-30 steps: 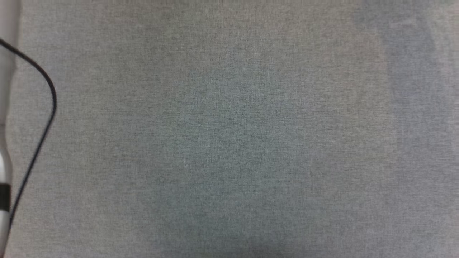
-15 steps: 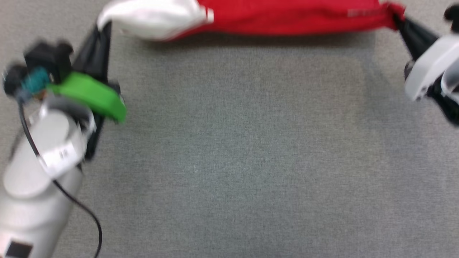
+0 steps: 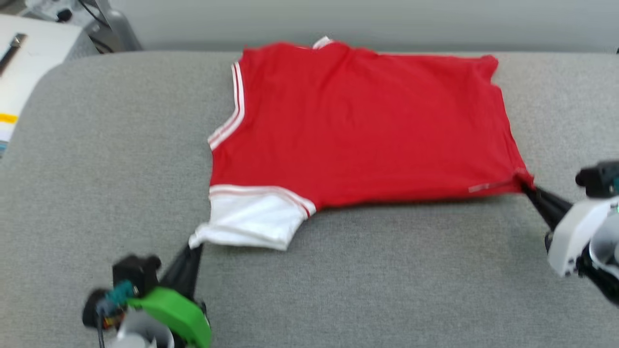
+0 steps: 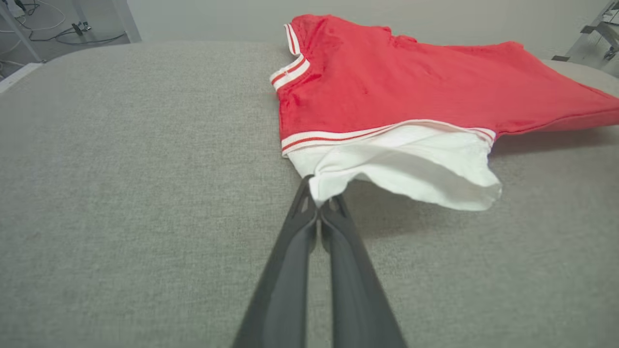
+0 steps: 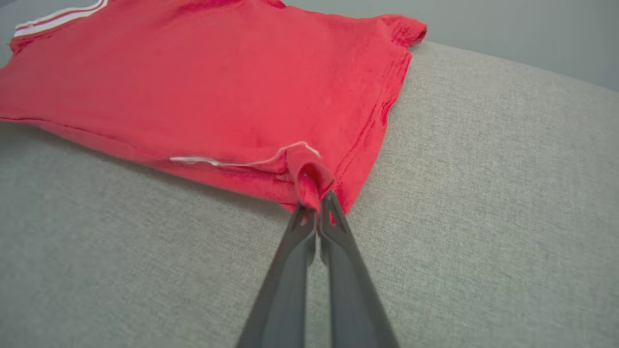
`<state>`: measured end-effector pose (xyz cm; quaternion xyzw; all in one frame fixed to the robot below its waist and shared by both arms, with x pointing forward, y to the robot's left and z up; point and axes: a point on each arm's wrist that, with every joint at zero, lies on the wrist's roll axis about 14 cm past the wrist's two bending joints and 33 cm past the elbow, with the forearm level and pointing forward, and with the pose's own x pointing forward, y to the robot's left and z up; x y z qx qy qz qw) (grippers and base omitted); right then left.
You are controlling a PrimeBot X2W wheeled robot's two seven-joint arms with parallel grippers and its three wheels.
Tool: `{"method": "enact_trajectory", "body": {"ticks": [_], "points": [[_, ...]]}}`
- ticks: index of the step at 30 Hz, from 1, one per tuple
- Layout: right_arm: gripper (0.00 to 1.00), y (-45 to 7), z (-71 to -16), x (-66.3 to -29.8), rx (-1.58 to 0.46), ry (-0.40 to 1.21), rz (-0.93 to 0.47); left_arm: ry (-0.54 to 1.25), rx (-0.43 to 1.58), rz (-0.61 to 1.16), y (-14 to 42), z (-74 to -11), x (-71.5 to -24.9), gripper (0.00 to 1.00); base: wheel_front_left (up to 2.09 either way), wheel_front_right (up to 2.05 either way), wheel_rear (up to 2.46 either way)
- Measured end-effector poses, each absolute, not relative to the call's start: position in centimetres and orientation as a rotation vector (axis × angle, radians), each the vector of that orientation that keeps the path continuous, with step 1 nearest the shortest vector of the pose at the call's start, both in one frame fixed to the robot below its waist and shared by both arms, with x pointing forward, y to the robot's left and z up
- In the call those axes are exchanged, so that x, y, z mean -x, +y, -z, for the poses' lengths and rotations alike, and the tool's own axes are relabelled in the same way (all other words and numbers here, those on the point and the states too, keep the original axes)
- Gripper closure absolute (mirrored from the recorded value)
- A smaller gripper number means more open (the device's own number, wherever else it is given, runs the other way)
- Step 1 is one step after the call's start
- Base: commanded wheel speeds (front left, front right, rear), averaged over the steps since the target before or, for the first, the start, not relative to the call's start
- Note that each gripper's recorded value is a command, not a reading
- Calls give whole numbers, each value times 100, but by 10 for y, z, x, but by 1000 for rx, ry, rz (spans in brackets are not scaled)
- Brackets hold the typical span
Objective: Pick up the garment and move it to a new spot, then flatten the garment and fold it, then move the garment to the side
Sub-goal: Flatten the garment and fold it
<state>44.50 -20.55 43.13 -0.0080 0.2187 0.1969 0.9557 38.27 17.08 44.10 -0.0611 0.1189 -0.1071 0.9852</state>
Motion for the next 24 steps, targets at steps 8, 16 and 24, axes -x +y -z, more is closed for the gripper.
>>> {"method": "enact_trajectory", "body": {"ticks": [8, 16, 24], "points": [[100, -213, -413, -383, -12, 516, -395, 373, 227, 161, 165, -414, -308, 100, 0, 0, 0], [100, -225, -400, -334, -58, 572, -368, 456, 293, 158, 156, -405, -260, 100, 0, 0, 0], [100, -231, -384, -303, -119, 655, -338, 508, 306, 133, 160, -397, -244, 100, 0, 0, 0]]}}
